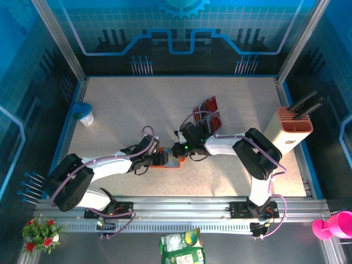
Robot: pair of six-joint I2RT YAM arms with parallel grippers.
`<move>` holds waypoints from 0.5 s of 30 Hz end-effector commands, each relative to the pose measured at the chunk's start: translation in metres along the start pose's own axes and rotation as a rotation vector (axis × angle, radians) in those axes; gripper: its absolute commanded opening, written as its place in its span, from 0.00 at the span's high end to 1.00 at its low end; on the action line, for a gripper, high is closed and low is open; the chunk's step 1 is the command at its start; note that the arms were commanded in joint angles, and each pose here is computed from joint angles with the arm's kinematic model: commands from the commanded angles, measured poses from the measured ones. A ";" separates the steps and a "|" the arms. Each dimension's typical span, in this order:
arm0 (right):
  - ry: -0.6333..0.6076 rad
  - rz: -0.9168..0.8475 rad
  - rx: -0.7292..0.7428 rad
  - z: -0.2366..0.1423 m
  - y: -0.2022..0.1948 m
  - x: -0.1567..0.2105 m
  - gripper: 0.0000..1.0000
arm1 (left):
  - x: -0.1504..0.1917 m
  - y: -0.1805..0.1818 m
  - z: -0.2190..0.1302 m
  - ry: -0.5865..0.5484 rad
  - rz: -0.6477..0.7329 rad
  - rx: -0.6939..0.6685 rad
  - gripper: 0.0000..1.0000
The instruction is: Put the credit cards into the card holder
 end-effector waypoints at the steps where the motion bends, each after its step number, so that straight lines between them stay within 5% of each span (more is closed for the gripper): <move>1: 0.026 0.032 -0.012 -0.004 0.000 0.011 0.99 | 0.021 0.021 0.008 0.083 0.017 -0.087 0.38; 8: -0.033 0.055 -0.029 -0.020 0.002 0.000 0.70 | 0.022 0.022 0.009 0.087 0.021 -0.088 0.46; 15: -0.045 0.070 -0.041 -0.018 0.003 -0.003 0.62 | 0.021 0.020 0.008 0.079 0.021 -0.079 0.48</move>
Point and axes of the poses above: each hand's point on the last joint's axis, 136 mm out from that joint toward the fingers, its own z axis out along the fingers, its own y axis along the line the jaws close on, x = y × z, the point moved 1 cm from there along -z, back along the fingers, and after that the axes turned 12 degrees about -z, right-handed, at the moved point
